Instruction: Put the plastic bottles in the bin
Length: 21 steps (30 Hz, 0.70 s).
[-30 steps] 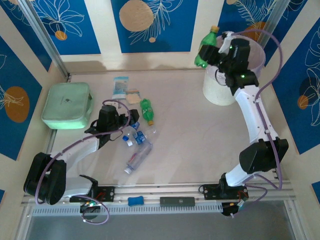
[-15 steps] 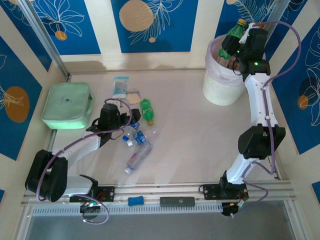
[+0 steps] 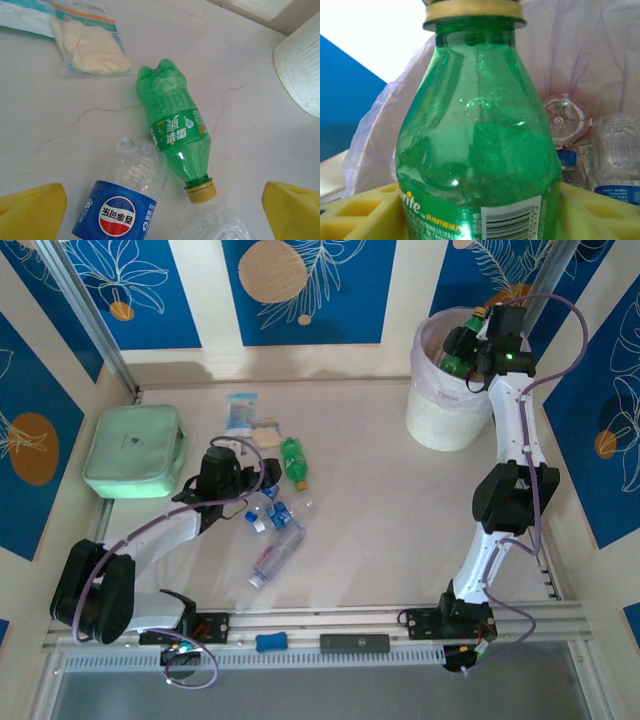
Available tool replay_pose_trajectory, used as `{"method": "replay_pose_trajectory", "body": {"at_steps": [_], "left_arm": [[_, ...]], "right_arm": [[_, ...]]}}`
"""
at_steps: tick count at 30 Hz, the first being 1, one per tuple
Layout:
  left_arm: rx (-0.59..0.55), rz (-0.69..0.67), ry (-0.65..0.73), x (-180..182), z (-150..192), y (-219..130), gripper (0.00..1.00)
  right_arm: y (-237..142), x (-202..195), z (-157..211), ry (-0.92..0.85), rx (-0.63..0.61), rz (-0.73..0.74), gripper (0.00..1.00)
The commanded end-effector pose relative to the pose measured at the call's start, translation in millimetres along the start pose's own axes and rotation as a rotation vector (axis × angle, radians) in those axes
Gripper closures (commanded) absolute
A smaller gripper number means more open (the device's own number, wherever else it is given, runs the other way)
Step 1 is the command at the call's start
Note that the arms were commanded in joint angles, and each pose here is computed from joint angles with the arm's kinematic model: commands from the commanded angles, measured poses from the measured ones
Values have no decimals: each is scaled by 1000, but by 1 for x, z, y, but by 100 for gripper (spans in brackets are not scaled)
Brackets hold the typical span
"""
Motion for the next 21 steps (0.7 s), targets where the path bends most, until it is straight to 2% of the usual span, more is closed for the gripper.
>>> {"method": "replay_pose_trajectory", "body": {"at_steps": [1, 7, 12, 15, 21], "left_arm": [[-16, 23, 26, -9, -8, -4, 0], [-16, 32, 31, -11, -10, -2, 0], [-20, 40, 37, -16, -15, -3, 0], [-11, 42, 49, -18, -16, -4, 0], [28, 33, 89, -23, -15, -13, 0]], "right_arm": [[-22, 14, -14, -5, -31, -46, 27], [-57, 31, -22, -27, -91, -95, 17], [-90, 52, -13, -70, -154, -181, 8], [-106, 65, 2, -81, -158, -251, 6], [-119, 92, 70, -127, -89, -418, 2]]}}
Point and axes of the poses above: each hand's point on the last joint's axis, 136 mm out from that joint toward the fingers, its own y axis out along the fingers, its own x axis along the line the jaws close on, z = x × y, the point moved 7 cm from there along -y, back along the fingers, and after that the axes turned 8 degrees about y, right-handed, at the moved point
